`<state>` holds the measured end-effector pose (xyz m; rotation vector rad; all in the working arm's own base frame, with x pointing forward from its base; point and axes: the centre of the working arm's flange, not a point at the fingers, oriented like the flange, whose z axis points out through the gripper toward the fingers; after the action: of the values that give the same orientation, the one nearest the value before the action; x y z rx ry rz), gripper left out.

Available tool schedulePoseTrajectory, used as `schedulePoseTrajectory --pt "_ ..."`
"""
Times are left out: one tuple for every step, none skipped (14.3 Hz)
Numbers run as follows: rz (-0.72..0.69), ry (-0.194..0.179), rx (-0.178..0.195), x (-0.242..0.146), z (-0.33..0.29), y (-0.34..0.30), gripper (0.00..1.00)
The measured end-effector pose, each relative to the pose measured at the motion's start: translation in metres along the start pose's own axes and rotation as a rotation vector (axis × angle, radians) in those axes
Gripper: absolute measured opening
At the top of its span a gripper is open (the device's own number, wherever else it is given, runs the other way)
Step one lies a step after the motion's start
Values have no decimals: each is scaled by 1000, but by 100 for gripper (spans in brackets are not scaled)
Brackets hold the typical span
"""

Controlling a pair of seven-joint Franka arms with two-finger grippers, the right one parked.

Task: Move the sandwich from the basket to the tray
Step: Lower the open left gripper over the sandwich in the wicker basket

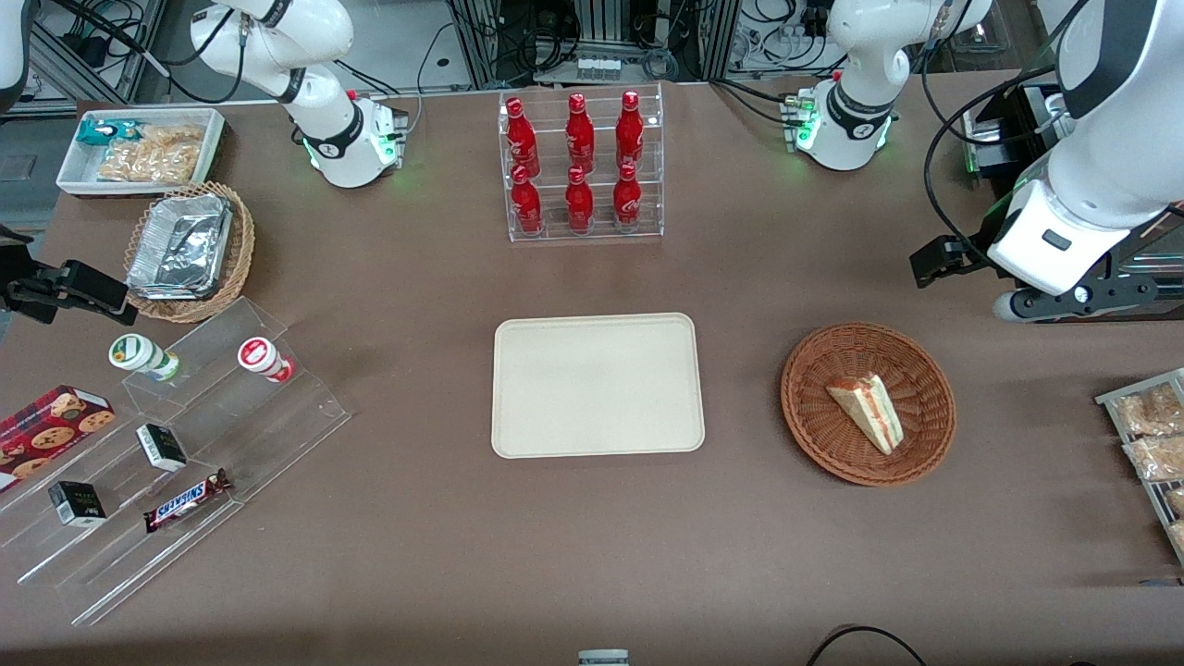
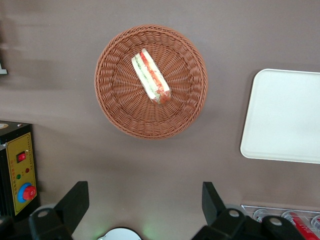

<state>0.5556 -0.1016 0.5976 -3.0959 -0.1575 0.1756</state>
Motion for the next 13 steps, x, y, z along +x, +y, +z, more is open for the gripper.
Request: schedulePoseTrajectory --pt "0 -1 0 0 0 0 100" --pt "0 -3 1 0 0 0 100" --pt "0 -7 2 -1 1 0 100" --pt "0 -12 3 0 2 0 100" --pt "0 -22 3 2 7 -1 100" --pt "-2 -39 3 6 14 -2 100" --pt "-5 -61 3 12 26 -4 100" --pt "-10 -91 3 19 41 -8 100" --pt "-15 -125 1 29 60 -11 100" --pt "-19 -150 -5 40 81 -12 100" --pt "-34 -165 -14 52 102 -11 100" --pt "-56 -171 -24 64 125 -10 100" --pt "-90 -169 -33 73 149 -10 100"
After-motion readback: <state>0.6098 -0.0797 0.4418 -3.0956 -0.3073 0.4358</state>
